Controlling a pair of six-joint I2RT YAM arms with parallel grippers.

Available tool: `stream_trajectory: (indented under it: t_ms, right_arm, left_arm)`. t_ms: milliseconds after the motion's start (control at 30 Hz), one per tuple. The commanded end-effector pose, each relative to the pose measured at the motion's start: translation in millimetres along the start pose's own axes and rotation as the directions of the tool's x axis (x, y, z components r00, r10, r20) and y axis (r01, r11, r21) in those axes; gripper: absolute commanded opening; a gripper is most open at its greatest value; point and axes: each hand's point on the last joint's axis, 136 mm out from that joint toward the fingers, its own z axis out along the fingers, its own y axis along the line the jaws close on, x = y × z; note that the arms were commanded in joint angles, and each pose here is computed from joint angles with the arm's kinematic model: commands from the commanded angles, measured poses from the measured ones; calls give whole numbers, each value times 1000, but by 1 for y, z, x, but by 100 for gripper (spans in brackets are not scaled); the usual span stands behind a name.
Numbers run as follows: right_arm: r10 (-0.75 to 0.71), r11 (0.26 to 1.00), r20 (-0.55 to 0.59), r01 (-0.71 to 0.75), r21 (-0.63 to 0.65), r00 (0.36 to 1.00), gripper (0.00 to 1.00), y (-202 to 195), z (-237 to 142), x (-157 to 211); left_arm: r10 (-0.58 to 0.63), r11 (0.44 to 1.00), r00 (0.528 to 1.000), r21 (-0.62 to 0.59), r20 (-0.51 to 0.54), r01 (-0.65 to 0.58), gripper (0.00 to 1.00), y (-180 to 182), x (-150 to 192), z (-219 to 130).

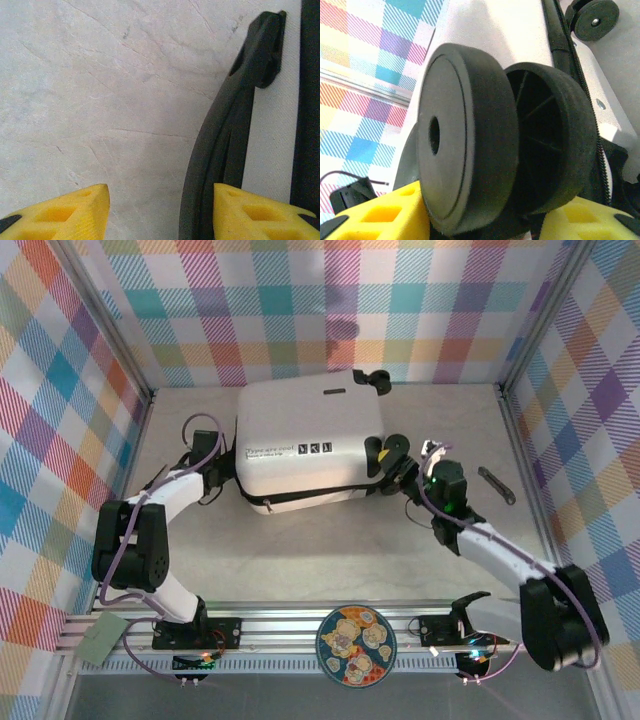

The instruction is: Pack the luggage

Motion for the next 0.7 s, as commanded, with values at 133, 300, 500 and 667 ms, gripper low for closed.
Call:
stream_trajectory:
  t_ms: [133, 300, 500, 667]
  right_arm:
    - [-249, 964, -102, 256, 66, 963, 60, 2, -13, 24]
    - [-310, 949, -94, 313, 26, 946, 61, 17, 5, 7]
    - [-364, 931, -97, 359, -64, 926, 58, 44, 25, -5]
    - [-395, 916, -90, 384, -117, 914, 61, 55, 33, -6]
  left_arm:
    - [33, 991, 997, 127, 72, -42, 56, -44, -38, -57]
    - [53, 984, 992, 163, 116, -72, 58, -51, -51, -103]
    - [84, 958, 982, 256, 168, -125, 61, -67, -57, -155]
    - [151, 922, 971, 328, 185, -206, 62, -87, -49, -187]
